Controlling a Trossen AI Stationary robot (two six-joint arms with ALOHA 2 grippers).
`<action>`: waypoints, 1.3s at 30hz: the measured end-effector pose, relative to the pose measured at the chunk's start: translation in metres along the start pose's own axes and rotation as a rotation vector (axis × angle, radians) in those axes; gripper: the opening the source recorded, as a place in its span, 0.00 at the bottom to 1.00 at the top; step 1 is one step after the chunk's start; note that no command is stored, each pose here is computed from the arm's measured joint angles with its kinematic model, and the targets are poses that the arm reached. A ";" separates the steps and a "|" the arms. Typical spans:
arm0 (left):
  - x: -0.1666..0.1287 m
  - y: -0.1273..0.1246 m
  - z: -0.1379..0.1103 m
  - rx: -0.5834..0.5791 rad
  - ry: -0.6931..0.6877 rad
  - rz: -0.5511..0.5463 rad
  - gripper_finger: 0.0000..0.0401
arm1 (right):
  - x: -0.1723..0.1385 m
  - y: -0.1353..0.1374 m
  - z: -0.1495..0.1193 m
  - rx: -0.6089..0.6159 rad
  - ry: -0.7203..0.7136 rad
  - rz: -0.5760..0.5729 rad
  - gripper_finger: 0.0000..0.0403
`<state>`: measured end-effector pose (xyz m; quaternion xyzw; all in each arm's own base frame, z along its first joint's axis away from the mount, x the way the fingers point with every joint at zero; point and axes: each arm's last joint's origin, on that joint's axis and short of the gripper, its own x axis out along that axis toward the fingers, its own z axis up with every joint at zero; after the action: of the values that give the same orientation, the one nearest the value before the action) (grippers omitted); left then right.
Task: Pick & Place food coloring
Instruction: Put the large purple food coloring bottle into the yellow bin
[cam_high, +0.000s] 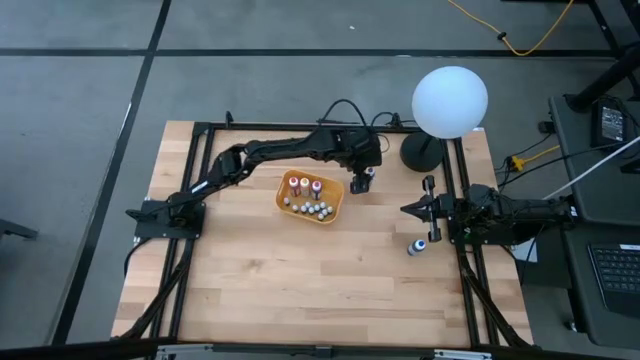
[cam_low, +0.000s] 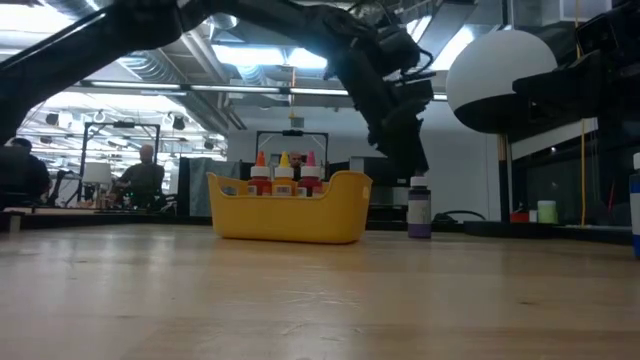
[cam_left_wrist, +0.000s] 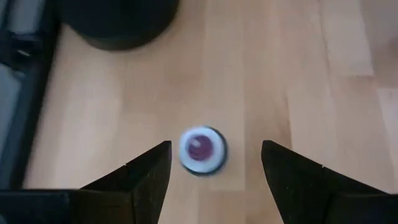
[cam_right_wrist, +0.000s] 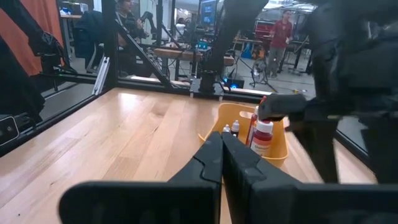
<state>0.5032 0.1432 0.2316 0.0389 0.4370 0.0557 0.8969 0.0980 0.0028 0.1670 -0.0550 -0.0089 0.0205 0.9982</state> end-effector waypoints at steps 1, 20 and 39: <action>0.002 0.000 -0.002 0.001 0.008 -0.014 0.61 | 0.000 0.000 0.000 0.000 0.000 0.000 0.02; 0.028 0.003 -0.012 0.013 0.016 -0.050 0.41 | 0.000 0.000 0.000 0.000 0.000 0.000 0.02; -0.038 -0.006 0.028 -0.016 -0.119 -0.095 0.29 | 0.000 0.000 0.000 0.000 0.000 0.000 0.02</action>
<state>0.5022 0.1315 0.2778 0.0142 0.3840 0.0140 0.9231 0.0980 0.0028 0.1669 -0.0550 -0.0089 0.0206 0.9982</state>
